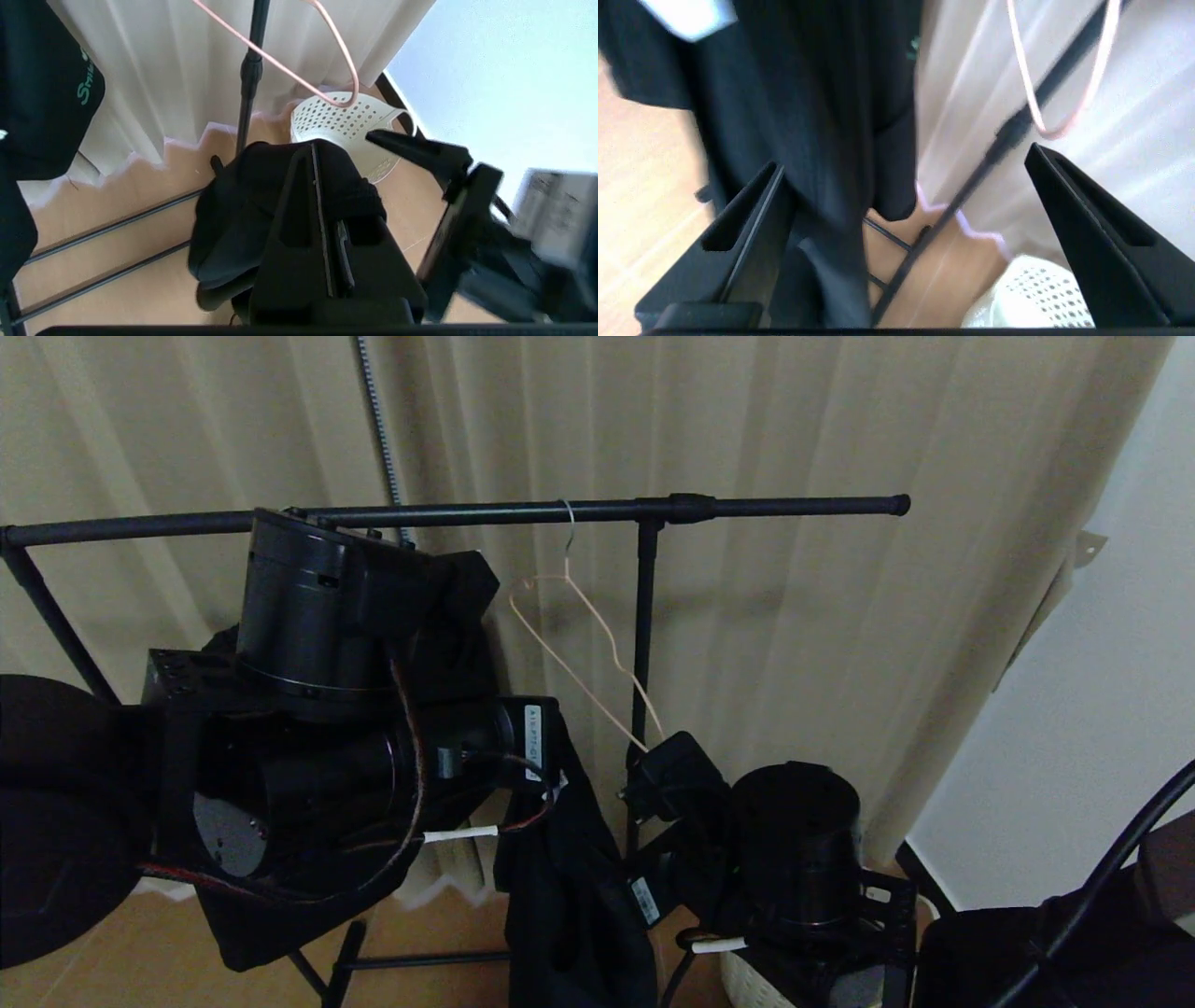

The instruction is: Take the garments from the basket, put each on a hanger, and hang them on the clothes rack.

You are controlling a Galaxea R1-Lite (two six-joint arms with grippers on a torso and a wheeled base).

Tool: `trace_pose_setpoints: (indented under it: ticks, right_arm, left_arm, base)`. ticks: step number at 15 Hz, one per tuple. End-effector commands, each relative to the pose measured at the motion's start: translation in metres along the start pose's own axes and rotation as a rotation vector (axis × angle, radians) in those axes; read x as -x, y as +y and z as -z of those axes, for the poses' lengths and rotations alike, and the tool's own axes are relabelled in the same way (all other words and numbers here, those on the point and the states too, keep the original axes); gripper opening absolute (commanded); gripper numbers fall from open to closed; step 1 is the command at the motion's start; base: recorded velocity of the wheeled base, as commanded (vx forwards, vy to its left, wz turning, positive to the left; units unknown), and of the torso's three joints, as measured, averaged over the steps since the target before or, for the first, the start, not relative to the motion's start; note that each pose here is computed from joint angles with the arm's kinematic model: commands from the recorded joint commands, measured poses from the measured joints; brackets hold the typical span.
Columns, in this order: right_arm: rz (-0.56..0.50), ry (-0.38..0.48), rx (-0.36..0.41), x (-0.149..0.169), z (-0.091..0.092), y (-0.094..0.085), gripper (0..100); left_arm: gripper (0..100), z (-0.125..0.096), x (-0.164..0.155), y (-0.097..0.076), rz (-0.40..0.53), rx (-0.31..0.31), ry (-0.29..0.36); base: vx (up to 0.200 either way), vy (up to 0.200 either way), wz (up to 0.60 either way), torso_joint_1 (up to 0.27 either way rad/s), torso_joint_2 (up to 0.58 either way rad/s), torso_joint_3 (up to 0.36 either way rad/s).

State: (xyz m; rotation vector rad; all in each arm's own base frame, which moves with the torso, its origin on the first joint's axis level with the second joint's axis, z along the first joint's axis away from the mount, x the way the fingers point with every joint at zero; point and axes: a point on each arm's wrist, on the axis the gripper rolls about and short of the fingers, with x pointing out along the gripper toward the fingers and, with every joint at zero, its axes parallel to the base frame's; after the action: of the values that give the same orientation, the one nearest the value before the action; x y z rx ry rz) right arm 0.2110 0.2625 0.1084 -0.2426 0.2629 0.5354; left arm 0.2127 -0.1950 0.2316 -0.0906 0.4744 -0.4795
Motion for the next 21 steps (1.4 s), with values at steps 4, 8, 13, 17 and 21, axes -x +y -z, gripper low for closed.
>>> trace_pose_setpoints:
  ticks: [4, 8, 13, 17, 21]
  right_arm:
    - [0.062, 0.030, -0.007, 0.005, 0.017, -0.021, 100]
    - [0.083, 0.037, -0.012, 0.012, 0.023, -0.030, 100]
    - [0.102, 0.009, -0.033, 0.013, 0.015, -0.038, 0]
    - [0.180, -0.078, -0.125, 0.033, -0.008, -0.064, 0]
    - [0.267, -0.141, -0.169, 0.049, -0.022, -0.080, 0]
  left_arm:
    - [0, -0.002, 0.003, 0.005, -0.012, 0.009, -0.011]
    - [0, -0.002, 0.002, 0.006, -0.017, 0.010, -0.010]
    - [0, 0.008, 0.003, 0.011, -0.027, 0.006, 0.022]
    - [0, 0.018, 0.006, 0.014, -0.030, -0.007, 0.053]
    - [0, 0.033, 0.004, 0.017, 0.025, -0.027, 0.124]
  base:
    - [0.000, 0.000, 0.00, 0.000, 0.00, 0.000]
    - [0.000, 0.000, 0.00, 0.000, 0.00, 0.000]
    - [0.000, 0.000, 0.00, 0.000, 0.00, 0.000]
    - [0.000, 0.000, 0.00, 0.000, 0.00, 0.000]
    - [0.000, 0.000, 0.00, 0.000, 0.00, 0.000]
